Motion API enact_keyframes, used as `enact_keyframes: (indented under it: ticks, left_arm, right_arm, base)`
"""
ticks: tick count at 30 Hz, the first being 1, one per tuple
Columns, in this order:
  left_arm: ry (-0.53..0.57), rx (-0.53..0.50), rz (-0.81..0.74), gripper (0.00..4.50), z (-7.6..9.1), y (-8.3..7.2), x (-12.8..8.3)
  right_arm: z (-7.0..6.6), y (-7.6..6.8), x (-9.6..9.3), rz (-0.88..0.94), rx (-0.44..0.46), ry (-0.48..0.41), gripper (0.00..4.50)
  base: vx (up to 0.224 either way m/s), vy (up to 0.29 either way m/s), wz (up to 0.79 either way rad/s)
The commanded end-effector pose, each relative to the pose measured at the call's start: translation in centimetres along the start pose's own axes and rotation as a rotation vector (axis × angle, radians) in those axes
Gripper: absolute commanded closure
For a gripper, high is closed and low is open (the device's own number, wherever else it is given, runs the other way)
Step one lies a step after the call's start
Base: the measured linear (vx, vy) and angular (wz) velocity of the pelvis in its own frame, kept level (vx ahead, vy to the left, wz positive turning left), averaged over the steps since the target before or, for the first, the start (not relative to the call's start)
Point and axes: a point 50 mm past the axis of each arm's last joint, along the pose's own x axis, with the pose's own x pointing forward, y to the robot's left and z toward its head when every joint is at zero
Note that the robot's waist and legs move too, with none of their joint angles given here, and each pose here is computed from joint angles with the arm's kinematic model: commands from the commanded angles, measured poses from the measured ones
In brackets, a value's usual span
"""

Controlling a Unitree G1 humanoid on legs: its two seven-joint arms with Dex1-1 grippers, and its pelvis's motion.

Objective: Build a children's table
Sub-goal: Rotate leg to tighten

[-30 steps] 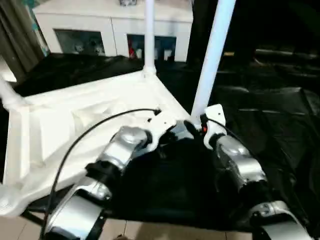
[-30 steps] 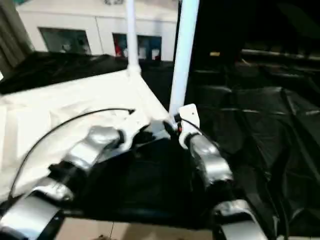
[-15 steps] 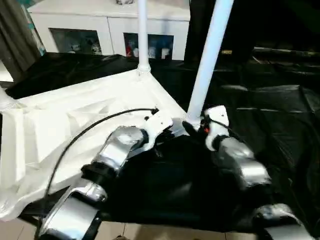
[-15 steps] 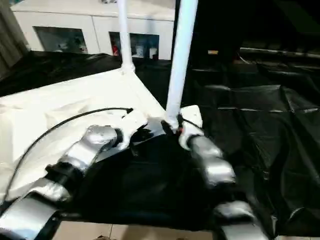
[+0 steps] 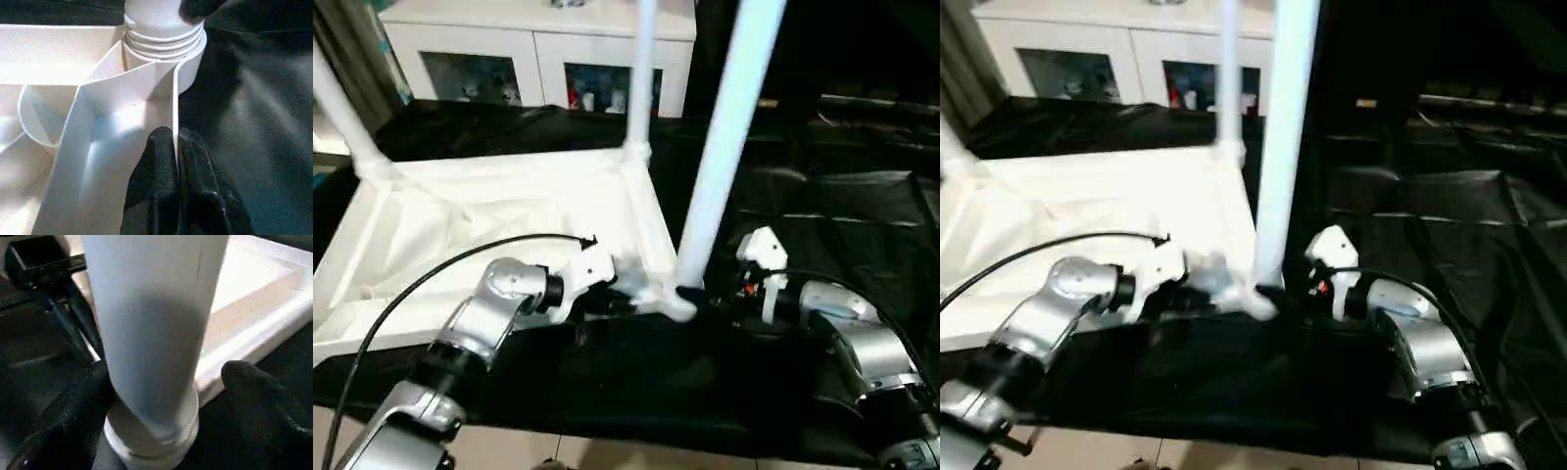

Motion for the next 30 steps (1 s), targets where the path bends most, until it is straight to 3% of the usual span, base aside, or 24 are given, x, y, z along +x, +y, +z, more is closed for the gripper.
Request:
enact_keyframes:
  ticks: [1,7,15,16,19,22,30]
  left_arm:
    - [-0.043,0.007,-0.085,4.5,0.39,-0.93,0.79]
    - [-0.038,0.003,-0.075,4.5,0.55,-0.89,0.51]
    - [-0.032,0.0,-0.07,4.5,0.46,-0.82,0.41]
    - [-0.032,0.0,-0.07,4.5,0.47,-0.81,0.4]
    - [-0.029,-0.002,-0.065,4.5,0.46,-0.77,0.35]
    - [-0.028,-0.003,-0.065,4.5,0.45,-0.78,0.33]
    - [-0.019,-0.008,-0.067,4.5,0.23,-0.81,0.32]
  right_arm:
    - [-0.36,0.02,-0.27,0.002,-0.001,0.031,0.74]
    - [-0.63,0.89,-0.21,0.088,0.001,0.06,0.74]
    - [-0.8,0.81,-0.17,0.089,-0.004,0.071,0.74]
    - [-0.79,0.79,-0.16,0.088,-0.003,0.071,1.0]
    - [-0.65,0.7,-0.06,0.087,0.009,0.056,1.11]
    - [-0.66,0.72,-0.03,0.091,0.011,0.056,1.54]
    - [-1.01,0.95,0.01,0.099,0.022,0.062,1.77]
  base:
    - [0.0,0.0,0.0]
    - [0.0,0.0,0.0]
    - [0.0,0.0,0.0]
    - [0.0,0.0,0.0]
    - [0.0,0.0,0.0]
    - [0.0,0.0,0.0]
    - [0.0,0.0,0.0]
